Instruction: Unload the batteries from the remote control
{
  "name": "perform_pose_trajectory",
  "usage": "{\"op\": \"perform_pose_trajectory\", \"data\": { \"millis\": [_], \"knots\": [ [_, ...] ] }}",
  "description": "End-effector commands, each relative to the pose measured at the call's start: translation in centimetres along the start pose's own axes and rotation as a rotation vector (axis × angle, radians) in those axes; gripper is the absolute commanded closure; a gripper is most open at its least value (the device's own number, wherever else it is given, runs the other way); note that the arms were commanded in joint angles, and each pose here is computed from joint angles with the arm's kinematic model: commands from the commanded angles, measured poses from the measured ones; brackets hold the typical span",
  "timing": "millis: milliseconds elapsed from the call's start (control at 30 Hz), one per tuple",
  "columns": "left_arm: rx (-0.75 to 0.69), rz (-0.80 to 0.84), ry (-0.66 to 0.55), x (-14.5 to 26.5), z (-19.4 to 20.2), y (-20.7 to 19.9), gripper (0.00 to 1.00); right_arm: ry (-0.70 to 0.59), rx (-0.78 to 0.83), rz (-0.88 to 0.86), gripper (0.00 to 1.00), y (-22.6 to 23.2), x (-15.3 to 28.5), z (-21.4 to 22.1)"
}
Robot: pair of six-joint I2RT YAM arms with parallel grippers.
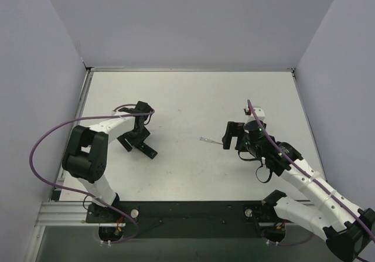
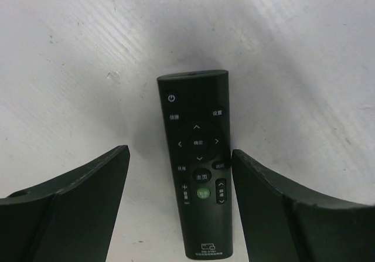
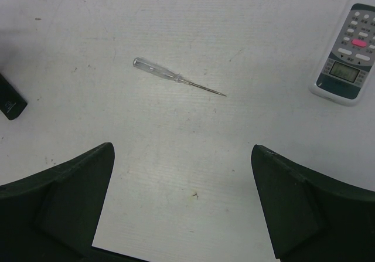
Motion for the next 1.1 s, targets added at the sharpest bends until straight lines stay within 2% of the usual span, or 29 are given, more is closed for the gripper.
{"op": "perform_pose_trajectory", "data": {
  "millis": [0,300,433,500,567,633,733,867,900,967,1033,1067],
  "knots": [
    [0.155,0.061,-0.003,-0.3,-0.2,-0.9,0.19,-0.038,0.002,0.011,0.04,0.0,0.2,-1.0],
    [0.176,0.037,0.046,-1.6,1.0,-1.1,0.21,-0.052,-0.005,0.015,0.04,-0.2,0.6,-1.2],
    [0.203,0.051,0.039,-1.4,1.6,-0.3,0.27,-0.040,-0.001,0.023,0.04,-0.2,0.5,-1.1],
    [0.214,0.076,0.029,-1.0,1.4,-0.3,0.33,-0.027,-0.001,0.041,0.04,-0.4,0.5,-0.9],
    [0.227,0.147,0.019,-0.2,1.2,-0.8,0.37,-0.018,-0.004,0.042,0.04,-0.3,0.5,-0.9],
    [0.207,0.234,0.002,1.0,0.8,-1.5,0.48,0.003,-0.023,0.015,0.04,0.3,0.4,-0.6],
    [0.165,0.377,0.001,2.2,1.4,-2.5,0.55,0.049,-0.041,-0.078,0.05,2.0,0.0,0.2],
    [0.106,0.661,-0.032,5.2,1.5,-5.0,0.65,0.105,-0.062,-0.210,0.06,4.3,0.1,1.1],
    [0.060,0.742,-0.001,6.1,2.4,-5.7,0.67,0.101,-0.068,-0.239,0.06,4.8,0.0,1.2],
    [0.022,0.888,-0.042,8.3,2.3,-6.8,0.74,0.117,-0.086,-0.308,0.06,5.9,0.0,1.6],
    [-0.054,1.019,-0.022,10.6,3.5,-7.5,0.74,0.110,-0.107,-0.387,0.06,7.1,-0.5,1.9],
    [-0.072,1.095,-0.055,12.1,3.1,-8.3,0.74,0.158,-0.111,-0.435,0.06,7.7,-0.4,2.9]
  ]
}}
Point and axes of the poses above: each gripper's point midway between its finger pads, its own x axis back along the fingers, its own y axis along the line the jaws close on, z = x × y, the point moved 1 cm from there along x, back along the fingers, and after that the axes turned 11 degrees about -x, right-handed, at the moved point
